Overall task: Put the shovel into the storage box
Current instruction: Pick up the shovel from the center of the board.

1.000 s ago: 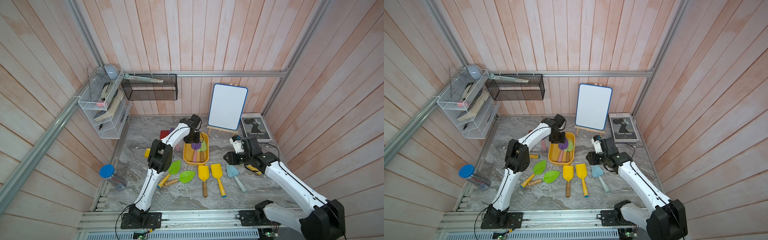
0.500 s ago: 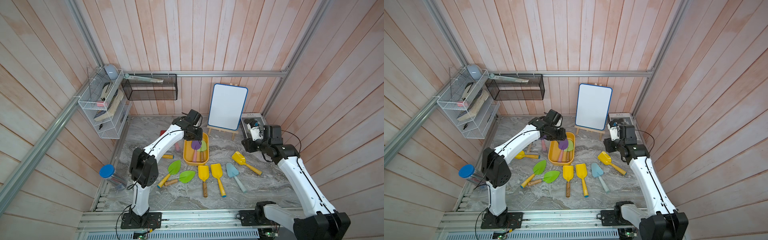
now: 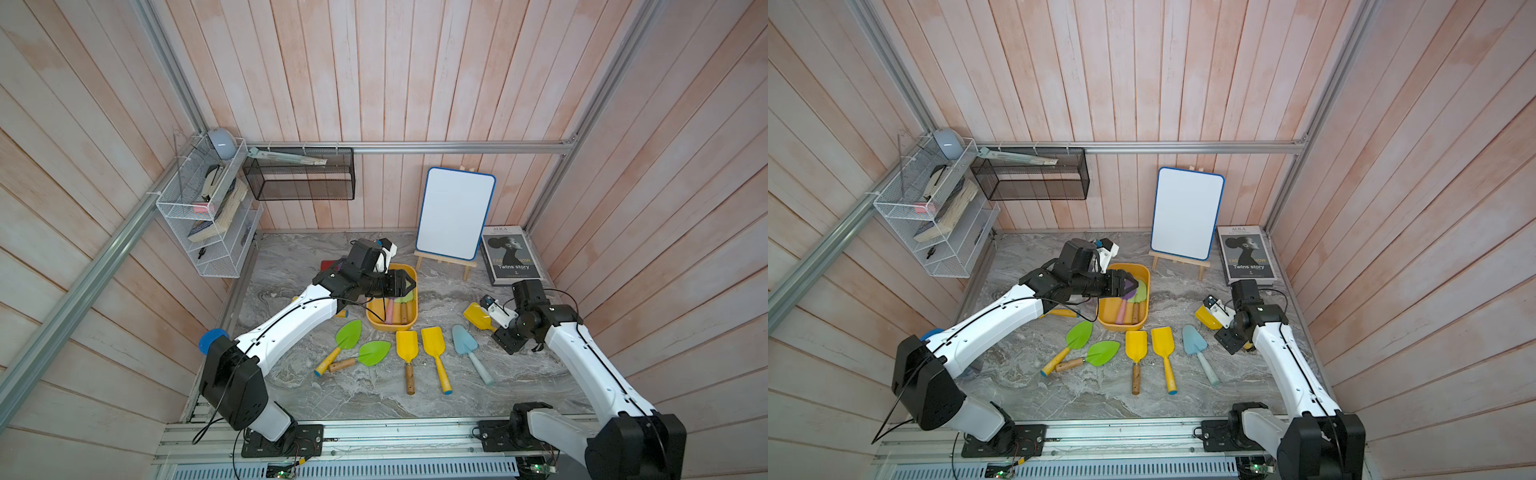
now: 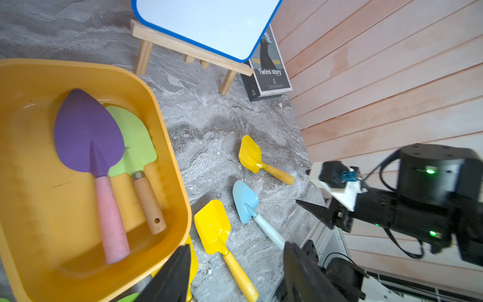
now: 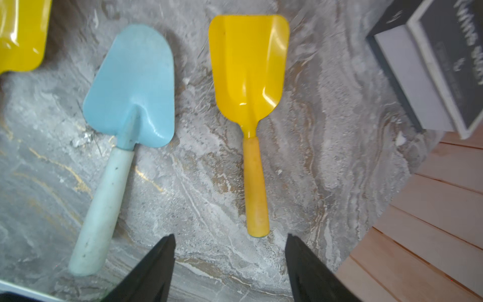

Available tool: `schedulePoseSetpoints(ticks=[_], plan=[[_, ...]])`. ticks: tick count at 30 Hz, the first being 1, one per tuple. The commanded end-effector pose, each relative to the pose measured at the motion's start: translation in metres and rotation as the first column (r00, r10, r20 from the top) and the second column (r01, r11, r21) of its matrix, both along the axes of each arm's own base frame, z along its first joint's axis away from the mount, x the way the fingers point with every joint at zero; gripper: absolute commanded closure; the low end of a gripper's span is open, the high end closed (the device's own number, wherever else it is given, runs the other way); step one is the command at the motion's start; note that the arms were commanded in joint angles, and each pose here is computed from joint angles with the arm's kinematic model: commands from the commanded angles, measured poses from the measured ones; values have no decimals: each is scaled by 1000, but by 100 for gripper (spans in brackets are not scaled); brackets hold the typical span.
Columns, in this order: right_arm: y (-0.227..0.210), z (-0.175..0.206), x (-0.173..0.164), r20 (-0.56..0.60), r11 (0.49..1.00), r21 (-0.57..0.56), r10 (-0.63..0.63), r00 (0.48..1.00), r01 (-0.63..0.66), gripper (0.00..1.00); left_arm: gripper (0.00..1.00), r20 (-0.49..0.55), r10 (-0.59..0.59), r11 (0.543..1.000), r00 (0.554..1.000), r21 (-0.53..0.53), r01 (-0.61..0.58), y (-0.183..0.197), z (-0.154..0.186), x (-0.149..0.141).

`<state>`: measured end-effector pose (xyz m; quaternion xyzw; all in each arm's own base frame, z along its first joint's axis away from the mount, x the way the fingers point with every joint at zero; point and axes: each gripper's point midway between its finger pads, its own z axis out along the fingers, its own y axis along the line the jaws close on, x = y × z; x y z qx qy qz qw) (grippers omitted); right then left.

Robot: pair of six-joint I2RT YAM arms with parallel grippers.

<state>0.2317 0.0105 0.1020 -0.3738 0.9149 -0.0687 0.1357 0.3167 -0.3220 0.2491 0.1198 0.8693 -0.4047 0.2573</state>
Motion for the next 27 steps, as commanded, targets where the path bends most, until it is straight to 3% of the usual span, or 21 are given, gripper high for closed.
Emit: schedulePoseSetpoints(ticks=[1,10,19,27], plan=[[1,-12,-8,-56,998,7,61,997,-60,28,37,76,-33,991,997,-130,43,-7,35,-9],[-19,-30,9,-102,1000,-28,3,995,-6,28,35,78,-14,990,997,-139,24,0,34,-14],[-39,-37,24,-62,995,-72,-70,996,66,28,35,104,-17,990,994,-139,32,-4,36,-8],[-42,-59,31,-126,995,-60,-91,988,84,29,35,120,-30,990,992,-133,46,-10,37,0]])
